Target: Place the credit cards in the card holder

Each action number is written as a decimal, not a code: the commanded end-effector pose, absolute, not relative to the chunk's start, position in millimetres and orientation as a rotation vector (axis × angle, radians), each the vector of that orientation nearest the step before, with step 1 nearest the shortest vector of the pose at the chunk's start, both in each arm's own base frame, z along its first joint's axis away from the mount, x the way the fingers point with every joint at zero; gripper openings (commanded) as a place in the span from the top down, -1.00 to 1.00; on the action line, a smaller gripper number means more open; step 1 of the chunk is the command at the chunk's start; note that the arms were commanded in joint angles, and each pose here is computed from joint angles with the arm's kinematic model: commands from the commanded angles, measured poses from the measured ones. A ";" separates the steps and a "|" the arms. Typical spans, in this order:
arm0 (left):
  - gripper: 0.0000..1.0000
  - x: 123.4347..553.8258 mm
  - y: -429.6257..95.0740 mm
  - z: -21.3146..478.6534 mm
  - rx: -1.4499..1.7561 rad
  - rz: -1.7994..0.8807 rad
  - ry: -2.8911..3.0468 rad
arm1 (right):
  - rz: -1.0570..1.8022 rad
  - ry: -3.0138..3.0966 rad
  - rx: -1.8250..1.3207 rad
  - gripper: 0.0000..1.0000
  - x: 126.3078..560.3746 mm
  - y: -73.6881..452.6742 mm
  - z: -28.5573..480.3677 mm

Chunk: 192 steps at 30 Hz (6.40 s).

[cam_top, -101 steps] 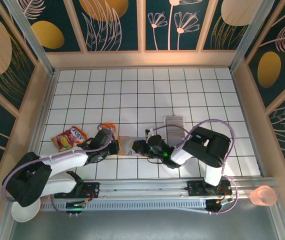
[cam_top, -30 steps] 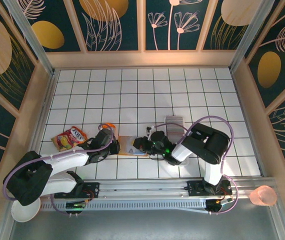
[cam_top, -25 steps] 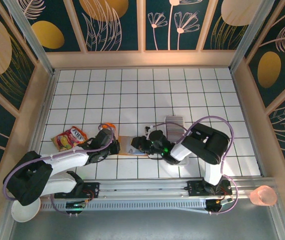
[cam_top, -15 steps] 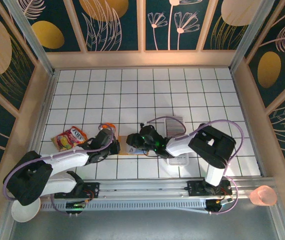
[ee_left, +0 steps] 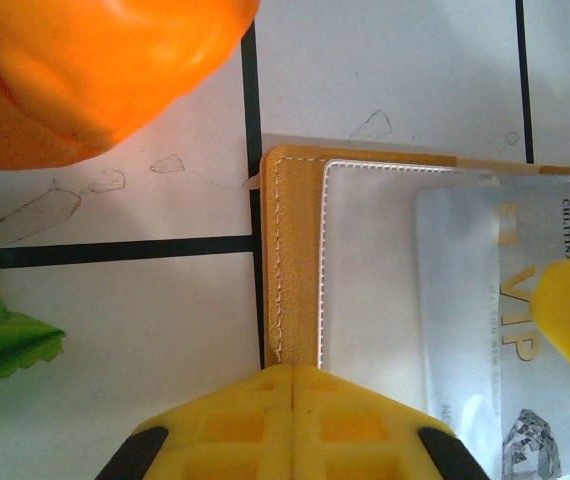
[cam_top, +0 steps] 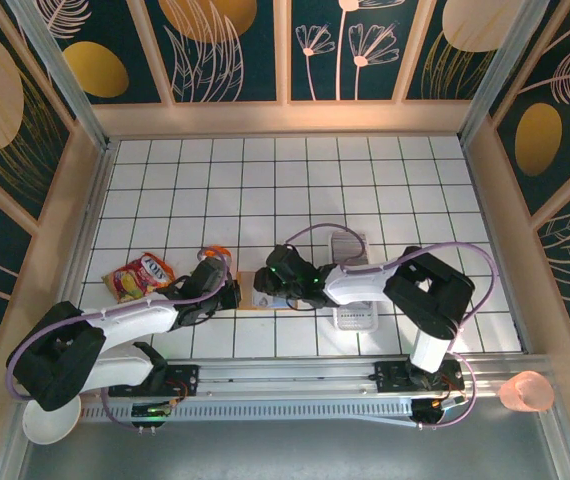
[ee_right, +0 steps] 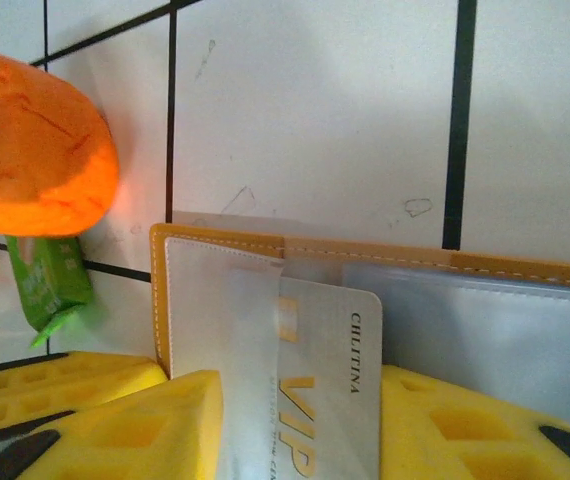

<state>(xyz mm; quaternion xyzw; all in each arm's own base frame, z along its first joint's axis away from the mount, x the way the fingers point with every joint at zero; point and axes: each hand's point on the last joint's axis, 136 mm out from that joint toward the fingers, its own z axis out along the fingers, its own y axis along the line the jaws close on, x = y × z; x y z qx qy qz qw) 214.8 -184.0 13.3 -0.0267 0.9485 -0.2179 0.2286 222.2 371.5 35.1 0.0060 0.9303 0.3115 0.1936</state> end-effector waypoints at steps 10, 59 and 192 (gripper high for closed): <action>0.91 179.0 -181.7 -12.2 0.001 -0.615 2.775 | 0.832 2.628 -0.034 0.19 217.1 390.6 37.4; 0.58 199.1 -201.8 9.7 -0.049 -0.700 2.718 | 0.420 2.685 0.203 0.17 187.7 310.1 35.3; -0.01 231.4 -214.5 65.9 -0.354 -0.897 2.492 | -0.282 1.575 -2.014 -0.65 211.2 165.9 69.6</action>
